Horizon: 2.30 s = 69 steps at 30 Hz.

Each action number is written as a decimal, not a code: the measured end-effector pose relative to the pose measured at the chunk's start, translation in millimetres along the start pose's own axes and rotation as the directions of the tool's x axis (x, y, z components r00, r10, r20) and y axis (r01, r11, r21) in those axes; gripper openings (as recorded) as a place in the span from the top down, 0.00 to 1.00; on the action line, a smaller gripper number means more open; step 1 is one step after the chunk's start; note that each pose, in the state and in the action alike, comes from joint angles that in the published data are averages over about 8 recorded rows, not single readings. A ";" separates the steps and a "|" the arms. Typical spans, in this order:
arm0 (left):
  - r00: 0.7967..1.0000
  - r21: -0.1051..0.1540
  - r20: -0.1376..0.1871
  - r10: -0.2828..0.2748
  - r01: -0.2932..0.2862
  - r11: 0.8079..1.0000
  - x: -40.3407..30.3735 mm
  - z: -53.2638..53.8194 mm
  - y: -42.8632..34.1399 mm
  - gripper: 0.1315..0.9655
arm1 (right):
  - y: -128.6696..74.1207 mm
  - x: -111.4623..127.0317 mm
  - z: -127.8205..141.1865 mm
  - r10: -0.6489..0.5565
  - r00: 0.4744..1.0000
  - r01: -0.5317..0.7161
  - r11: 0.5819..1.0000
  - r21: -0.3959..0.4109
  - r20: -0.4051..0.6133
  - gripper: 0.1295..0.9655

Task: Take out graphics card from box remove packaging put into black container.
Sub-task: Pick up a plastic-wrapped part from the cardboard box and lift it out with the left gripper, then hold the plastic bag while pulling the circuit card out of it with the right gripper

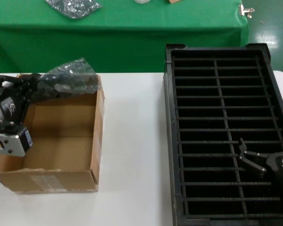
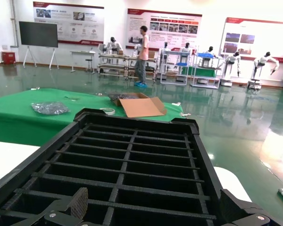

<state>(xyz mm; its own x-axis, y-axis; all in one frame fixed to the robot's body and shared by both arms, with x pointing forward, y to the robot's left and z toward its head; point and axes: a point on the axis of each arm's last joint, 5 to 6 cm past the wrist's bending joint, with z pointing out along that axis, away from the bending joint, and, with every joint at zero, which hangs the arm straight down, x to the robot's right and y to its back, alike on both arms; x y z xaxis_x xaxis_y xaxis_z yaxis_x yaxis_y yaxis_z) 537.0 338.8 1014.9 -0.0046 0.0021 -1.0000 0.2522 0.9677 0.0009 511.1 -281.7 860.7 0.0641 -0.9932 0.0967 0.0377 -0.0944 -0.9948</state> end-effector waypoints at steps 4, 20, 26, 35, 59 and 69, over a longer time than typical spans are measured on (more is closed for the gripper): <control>1.000 0.031 0.012 0.010 -0.010 0.999 -4.0 -13.1 -14.0 0.99 | 0.0 0.0 0.0 0.000 1.000 0.000 1.000 0.000 0.000 0.00; 0.998 0.176 -0.015 0.065 -0.062 0.983 12.3 -30.6 -69.2 0.99 | 0.0 0.0 0.0 0.000 1.000 0.000 1.000 0.000 0.000 0.00; 0.997 0.200 -0.019 0.078 -0.073 0.977 17.4 -31.4 -78.9 0.99 | 0.0 0.0 0.0 0.000 1.000 0.000 1.000 0.000 0.000 0.00; 0.997 0.203 -0.020 0.080 -0.075 0.976 17.9 -31.5 -80.0 0.99 | 0.0 0.0 0.0 0.000 1.000 0.000 1.000 0.000 0.000 0.00; 0.997 0.203 -0.020 0.080 -0.075 0.976 17.9 -31.5 -80.0 0.99 | -62.0 -101.3 38.6 -0.036 0.978 0.011 0.993 0.121 0.204 0.01; 0.997 0.203 -0.020 0.080 -0.075 0.976 17.9 -31.5 -80.0 0.99 | -70.0 -101.9 47.3 -0.116 0.939 0.092 0.992 0.087 0.323 0.09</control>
<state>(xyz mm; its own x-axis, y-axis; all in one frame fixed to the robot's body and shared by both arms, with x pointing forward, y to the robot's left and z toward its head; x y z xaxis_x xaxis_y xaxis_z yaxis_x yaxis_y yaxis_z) 486.3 269.4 997.1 -0.0034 0.0846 -0.9964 0.4427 0.8936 0.0744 549.1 -170.7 922.0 0.3775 -0.9004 0.2162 0.1305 -0.1794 -0.9751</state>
